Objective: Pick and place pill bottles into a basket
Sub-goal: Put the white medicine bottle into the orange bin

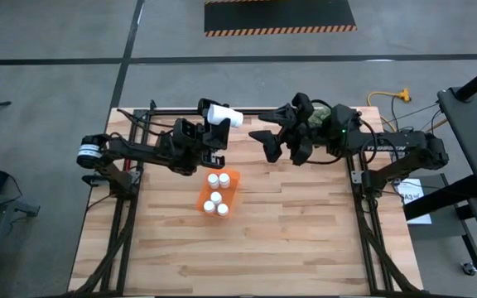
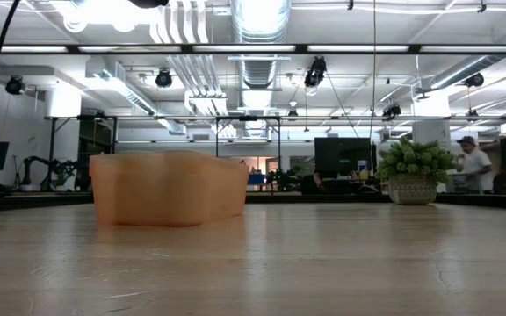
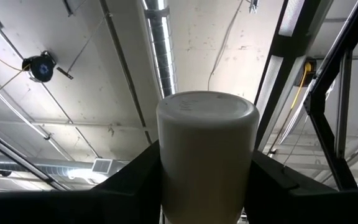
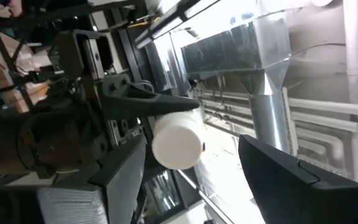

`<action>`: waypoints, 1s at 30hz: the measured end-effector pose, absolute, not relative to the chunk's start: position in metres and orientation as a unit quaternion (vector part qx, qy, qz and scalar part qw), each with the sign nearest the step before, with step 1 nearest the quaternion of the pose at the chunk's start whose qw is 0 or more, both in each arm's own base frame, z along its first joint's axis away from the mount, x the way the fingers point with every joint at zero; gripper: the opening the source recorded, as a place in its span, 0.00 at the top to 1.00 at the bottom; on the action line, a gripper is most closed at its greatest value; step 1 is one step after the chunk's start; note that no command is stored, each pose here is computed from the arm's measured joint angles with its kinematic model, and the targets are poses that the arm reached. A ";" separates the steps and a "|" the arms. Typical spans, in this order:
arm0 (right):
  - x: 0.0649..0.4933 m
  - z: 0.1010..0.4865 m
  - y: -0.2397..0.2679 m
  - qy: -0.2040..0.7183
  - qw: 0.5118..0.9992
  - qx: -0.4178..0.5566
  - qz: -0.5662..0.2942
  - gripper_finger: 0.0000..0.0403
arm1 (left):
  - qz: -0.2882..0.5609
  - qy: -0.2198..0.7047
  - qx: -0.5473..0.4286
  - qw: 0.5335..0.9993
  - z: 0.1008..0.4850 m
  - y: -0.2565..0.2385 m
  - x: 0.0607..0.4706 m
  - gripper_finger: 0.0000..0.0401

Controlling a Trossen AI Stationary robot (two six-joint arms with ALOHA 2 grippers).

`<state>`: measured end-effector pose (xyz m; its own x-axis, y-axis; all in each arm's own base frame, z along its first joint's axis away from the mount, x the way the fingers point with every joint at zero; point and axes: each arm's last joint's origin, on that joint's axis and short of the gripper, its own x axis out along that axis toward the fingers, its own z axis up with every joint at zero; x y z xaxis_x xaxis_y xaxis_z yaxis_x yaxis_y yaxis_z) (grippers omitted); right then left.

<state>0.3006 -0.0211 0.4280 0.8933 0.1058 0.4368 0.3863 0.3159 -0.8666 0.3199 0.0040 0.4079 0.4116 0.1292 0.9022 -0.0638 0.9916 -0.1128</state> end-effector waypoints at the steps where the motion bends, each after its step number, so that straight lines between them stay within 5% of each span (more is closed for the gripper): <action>1: 0.301 0.428 -0.022 -0.214 0.782 -0.579 -0.085 0.38 | 0.057 -0.539 -0.030 0.840 0.408 0.004 0.320 0.63; 17: 0.315 0.436 -0.030 -0.226 0.784 -0.574 -0.060 0.38 | 0.051 -0.537 -0.027 0.842 0.406 0.004 0.320 0.63; 30: 0.322 0.440 -0.032 -0.207 0.834 -0.510 -0.032 0.38 | 0.023 -0.533 0.005 0.846 0.403 0.001 0.321 0.63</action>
